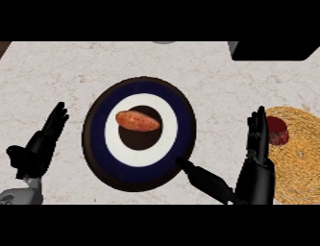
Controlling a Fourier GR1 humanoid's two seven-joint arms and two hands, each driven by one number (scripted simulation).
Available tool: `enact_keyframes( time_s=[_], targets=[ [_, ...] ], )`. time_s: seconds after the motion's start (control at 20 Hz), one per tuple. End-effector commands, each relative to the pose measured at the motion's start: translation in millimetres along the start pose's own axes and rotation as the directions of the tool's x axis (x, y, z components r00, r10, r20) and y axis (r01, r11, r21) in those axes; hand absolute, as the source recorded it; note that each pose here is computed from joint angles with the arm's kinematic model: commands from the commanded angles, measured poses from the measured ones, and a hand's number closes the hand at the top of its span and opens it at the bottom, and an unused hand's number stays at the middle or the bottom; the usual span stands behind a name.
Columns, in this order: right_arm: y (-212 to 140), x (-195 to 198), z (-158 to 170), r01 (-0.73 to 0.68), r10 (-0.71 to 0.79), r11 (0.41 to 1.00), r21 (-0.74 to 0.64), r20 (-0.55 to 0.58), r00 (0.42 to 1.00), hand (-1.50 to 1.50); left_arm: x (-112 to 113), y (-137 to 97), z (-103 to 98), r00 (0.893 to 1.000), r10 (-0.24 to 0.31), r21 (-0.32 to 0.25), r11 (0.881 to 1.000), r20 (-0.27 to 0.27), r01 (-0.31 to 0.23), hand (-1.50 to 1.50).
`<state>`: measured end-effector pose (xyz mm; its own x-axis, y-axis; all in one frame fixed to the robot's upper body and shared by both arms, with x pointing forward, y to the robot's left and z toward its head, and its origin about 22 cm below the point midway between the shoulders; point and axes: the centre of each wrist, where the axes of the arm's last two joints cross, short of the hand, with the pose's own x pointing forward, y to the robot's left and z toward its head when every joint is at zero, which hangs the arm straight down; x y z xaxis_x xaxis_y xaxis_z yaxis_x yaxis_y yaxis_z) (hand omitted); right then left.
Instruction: Pick the sweet potato from the placemat and place it in the plate
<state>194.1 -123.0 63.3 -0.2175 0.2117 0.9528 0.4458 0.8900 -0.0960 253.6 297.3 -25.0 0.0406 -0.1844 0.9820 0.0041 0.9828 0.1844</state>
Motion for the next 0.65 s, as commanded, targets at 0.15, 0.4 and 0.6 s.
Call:
enact_keyframes(
  time_s=[0.15,0.4,0.6],
  targets=[
    [-42.8,-9.5,23.1,-0.016,0.015,1.0,0.021,0.028,0.999,-1.5,1.1,6.9,3.9,1.0,0.013,-0.011,1.0,0.004,-0.013,0.0],
    [-51.3,-27.1,19.8,-0.041,0.04,0.997,0.069,0.016,0.999,-1.5,0.4,7.3,2.5,1.0,0.001,0.003,1.0,0.0,-0.001,0.0],
    [-65.4,-47.6,5.2,-0.034,0.032,0.999,0.038,0.049,0.998,-1.5,-0.5,-3.4,2.8,1.0,0.007,0.022,1.0,0.022,-0.008,0.0]
  ],
)
